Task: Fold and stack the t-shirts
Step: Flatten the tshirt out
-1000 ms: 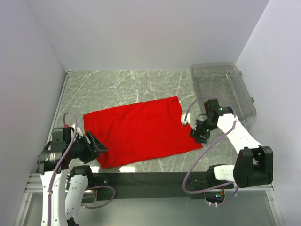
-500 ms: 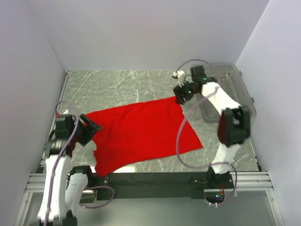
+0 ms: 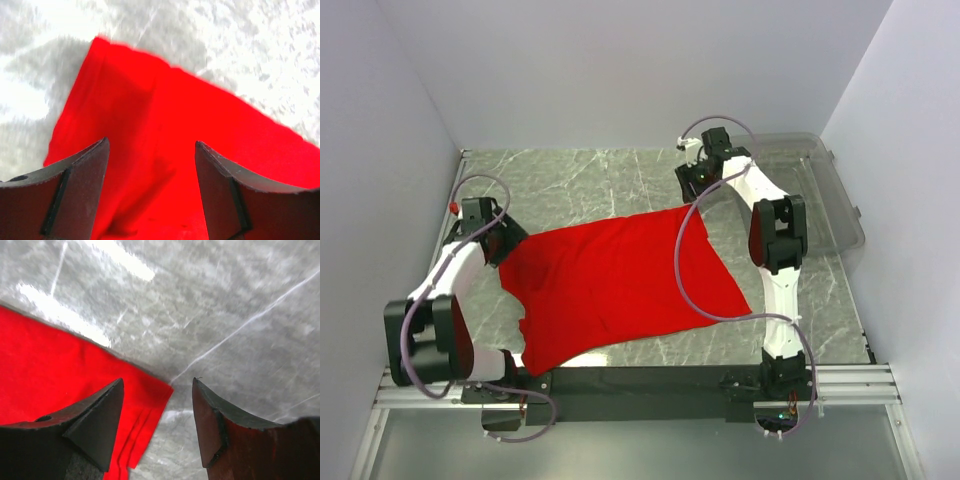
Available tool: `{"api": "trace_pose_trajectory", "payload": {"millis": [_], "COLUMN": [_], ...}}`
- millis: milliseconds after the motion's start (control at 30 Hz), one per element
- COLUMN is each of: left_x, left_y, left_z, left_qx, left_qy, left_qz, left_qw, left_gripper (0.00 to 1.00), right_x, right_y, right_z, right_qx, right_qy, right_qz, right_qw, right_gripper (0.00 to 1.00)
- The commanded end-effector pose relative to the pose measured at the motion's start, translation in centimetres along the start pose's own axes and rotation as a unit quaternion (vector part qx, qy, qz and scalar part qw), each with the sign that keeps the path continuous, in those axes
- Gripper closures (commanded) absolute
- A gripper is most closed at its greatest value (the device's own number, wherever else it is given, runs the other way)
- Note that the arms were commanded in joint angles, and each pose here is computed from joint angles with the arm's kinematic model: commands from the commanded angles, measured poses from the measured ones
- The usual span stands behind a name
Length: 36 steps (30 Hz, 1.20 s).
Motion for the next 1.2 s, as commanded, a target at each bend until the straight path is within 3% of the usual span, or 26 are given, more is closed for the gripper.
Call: {"api": "trace_pose_trajectory", "payload": {"millis": [0,200,300,400,433,467,533,633,833,1100,1133,1167], "left_x": [1.2,4.2,5.8,7.5,8.3,8.7,9.5,10.5,12.3,13.4,12.9,12.2], "left_y": [-2.1,-2.7,-2.9,-3.1,-2.7,-2.8,-3.1,-3.9,-6.9,-11.3,-11.8,-12.4], "left_z": [-1.3,-1.5,-1.8,-2.6,-2.4,-2.6,-3.2,-4.1,-7.1,-11.9,-12.5,-13.3], "left_qx": [0.032,0.049,0.055,0.059,0.061,0.061,0.063,0.069,0.069,0.049,0.052,0.055], "left_qy": [0.013,-0.010,-0.021,-0.020,-0.025,-0.021,-0.016,-0.014,0.001,0.054,0.067,0.082], "left_qz": [-0.036,-0.025,-0.008,0.012,0.022,0.025,0.029,0.032,0.002,-0.041,-0.048,-0.056], "left_qw": [0.999,0.998,0.998,0.998,0.998,0.998,0.997,0.997,0.998,0.996,0.995,0.994], "left_gripper": [0.26,0.27,0.33,0.53,0.67,0.73,0.85,0.93,0.98,0.90,0.82,0.77], "right_x": [-0.4,0.8,1.1,1.3,1.4,1.4,1.2,0.7,-0.9,-2.7,-3.0,-3.4], "right_y": [0.0,1.1,1.4,1.1,1.0,0.8,0.1,-1.2,-4.2,-7.6,-7.8,-8.1], "right_z": [0.1,0.8,1.1,1.0,1.0,0.9,0.4,-0.3,-3.6,-7.6,-7.6,-7.7], "right_qx": [0.004,0.007,0.010,0.012,0.011,0.013,0.015,0.017,0.046,0.089,0.088,0.085], "right_qy": [0.005,-0.019,-0.025,-0.025,-0.024,-0.023,-0.015,-0.004,0.077,0.186,0.187,0.185], "right_qz": [0.016,0.043,0.047,0.040,0.038,0.034,0.021,-0.002,-0.064,-0.138,-0.143,-0.148], "right_qw": [1.000,0.999,0.999,0.999,0.999,0.999,1.000,1.000,0.994,0.969,0.968,0.968], "right_gripper": [0.37,0.48,0.66,0.87,0.92,0.99,1.00,1.00,1.00,1.00,1.00,0.82]}}
Point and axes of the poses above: each gripper's point midway between its finger pads, its own x axis out along the fingers, its own z axis along the line the jaws close on, y = z × x, the point moved 6 cm from there along -x, back along the fingers, and after that the axes turned 10 degrees about -x, right-handed, at the moved point
